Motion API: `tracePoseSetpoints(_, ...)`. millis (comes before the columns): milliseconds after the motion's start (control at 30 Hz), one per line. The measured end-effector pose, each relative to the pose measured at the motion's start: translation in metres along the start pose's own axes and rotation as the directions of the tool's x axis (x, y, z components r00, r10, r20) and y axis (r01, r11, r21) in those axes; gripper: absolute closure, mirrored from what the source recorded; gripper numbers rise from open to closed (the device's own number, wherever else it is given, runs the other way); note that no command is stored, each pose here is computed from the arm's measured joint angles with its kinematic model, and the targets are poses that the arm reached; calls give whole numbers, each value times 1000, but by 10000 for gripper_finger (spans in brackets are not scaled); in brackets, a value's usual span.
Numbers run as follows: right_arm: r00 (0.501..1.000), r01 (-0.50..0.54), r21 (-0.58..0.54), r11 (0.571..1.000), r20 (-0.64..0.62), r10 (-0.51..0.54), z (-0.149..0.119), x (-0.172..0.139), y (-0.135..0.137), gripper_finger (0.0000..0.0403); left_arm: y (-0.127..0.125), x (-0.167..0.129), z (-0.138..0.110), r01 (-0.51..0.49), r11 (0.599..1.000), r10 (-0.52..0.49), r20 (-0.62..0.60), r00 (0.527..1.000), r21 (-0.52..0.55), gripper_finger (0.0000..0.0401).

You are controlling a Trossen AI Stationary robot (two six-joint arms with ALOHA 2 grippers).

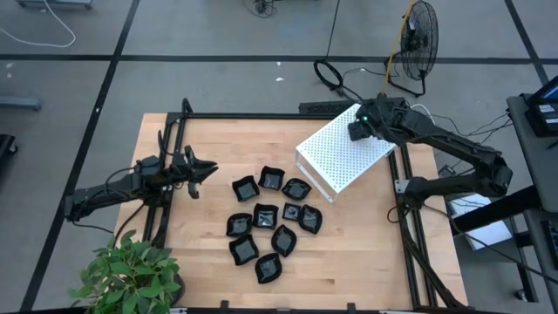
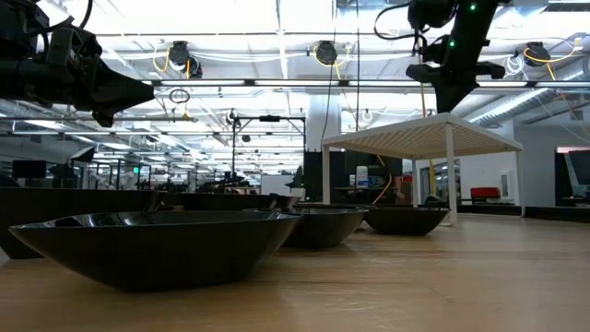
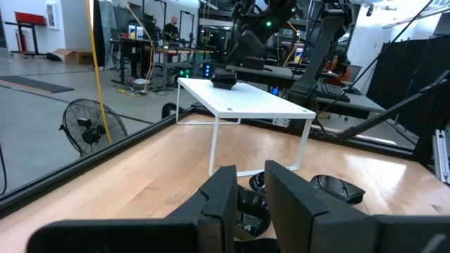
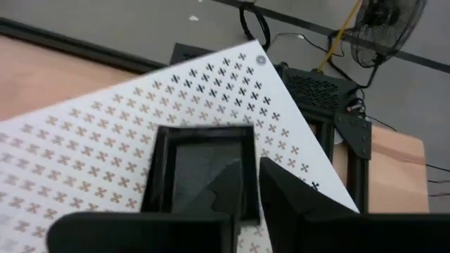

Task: Pick & Place Mini shaped plates
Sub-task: Stack the black square plate on top of the black square plates on the shelf

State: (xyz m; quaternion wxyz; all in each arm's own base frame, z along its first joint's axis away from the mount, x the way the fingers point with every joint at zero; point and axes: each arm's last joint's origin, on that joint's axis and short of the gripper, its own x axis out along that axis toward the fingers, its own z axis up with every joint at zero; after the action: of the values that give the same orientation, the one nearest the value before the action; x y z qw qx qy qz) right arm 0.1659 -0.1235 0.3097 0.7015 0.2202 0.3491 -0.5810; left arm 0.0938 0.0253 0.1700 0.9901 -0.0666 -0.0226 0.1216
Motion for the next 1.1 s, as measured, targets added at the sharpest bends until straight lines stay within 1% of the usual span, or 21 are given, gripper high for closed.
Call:
tracePoseSetpoints(200, 995, -95, 38, 995, 28, 94, 2, -11, -4, 323, 0, 0, 0, 0, 1000, 0, 0, 1000, 0, 325)
tracePoseSetpoints(300, 981, -194, 44, 980, 34, 193, 2, -17, 0, 312, 0, 0, 0, 0, 1000, 0, 0, 1000, 0, 325)
tracePoseSetpoints(367, 956, -292, 22, 956, 48, 291, 3, -23, 7, 307, 0, 0, 0, 0, 1000, 0, 0, 1000, 0, 325)
tracePoseSetpoints(400, 936, -349, 5, 937, 60, 348, 3, -25, 12, 305, 0, 0, 0, 0, 1000, 0, 0, 1000, 0, 325)
tracePoseSetpoints(433, 907, -415, -17, 910, 71, 415, 2, -28, 19, 305, 0, 0, 0, 0, 1000, 0, 0, 1000, 0, 325)
tracePoseSetpoints(467, 871, -481, -42, 876, 88, 483, 0, -30, 28, 304, 0, 0, 0, 0, 1000, 0, 0, 1000, 0, 325)
tracePoseSetpoints(500, 827, -548, -69, 833, 105, 553, -3, -32, 37, 305, 0, 0, 0, 0, 1000, 0, 0, 1000, 0, 325)
tracePoseSetpoints(567, 709, -676, -128, 726, 156, 687, -9, -37, 56, 305, 0, 0, 0, 0, 1000, 0, 0, 1000, 0, 325)
tracePoseSetpoints(600, 638, -731, -161, 663, 185, 748, -14, -40, 64, 306, 0, 0, 0, 0, 1000, 0, 0, 1000, 0, 325)
tracePoseSetpoints(667, 456, -823, -256, 508, 236, 858, -25, -48, 81, 306, 0, 0, 0, 0, 1000, 0, 0, 1000, 0, 325)
tracePoseSetpoints(733, 279, -851, -377, 366, 266, 923, -38, -56, 95, 304, 0, 0, 0, 0, 1000, 0, 0, 1000, 0, 325)
tracePoseSetpoints(767, 214, -847, -430, 311, 260, 942, -45, -60, 101, 302, 0, 0, 0, 0, 1000, 0, 0, 1000, 0, 325)
tracePoseSetpoints(800, 170, -836, -475, 273, 248, 954, -51, -66, 106, 300, 0, 0, 0, 0, 1000, 0, 0, 1000, 0, 325)
tracePoseSetpoints(833, 140, -824, -512, 243, 233, 962, -56, -72, 111, 296, 0, 0, 0, 0, 1000, 0, 0, 1000, 0, 325)
tracePoseSetpoints(867, 137, -813, -534, 233, 214, 967, -61, -78, 115, 292, 0, 0, 0, 0, 1000, 0, 0, 1000, 0, 325)
tracePoseSetpoints(900, 152, -799, -552, 237, 197, 969, -65, -84, 121, 287, 0, 0, 0, 0, 1000, 0, 0, 1000, 0, 325)
tracePoseSetpoints(933, 178, -784, -570, 247, 175, 968, -68, -91, 128, 283, 0, 0, 0, 0, 1000, 0, 0, 1000, 0, 325)
tracePoseSetpoints(967, 225, -761, -591, 268, 146, 963, -71, -97, 135, 278, 0, 0, 0, 0, 1000, 0, 0, 1000, 0, 325)
tracePoseSetpoints(1033, 335, -713, -628, 311, 85, 938, -78, -106, 151, 269, 0, 0, 0, 0, 1000, 0, 0, 1000, 0, 325)
tracePoseSetpoints(1100, 444, -669, -656, 348, 23, 896, -85, -113, 169, 264, 0, 0, 0, 0, 1000, 0, 0, 1000, 0, 325)
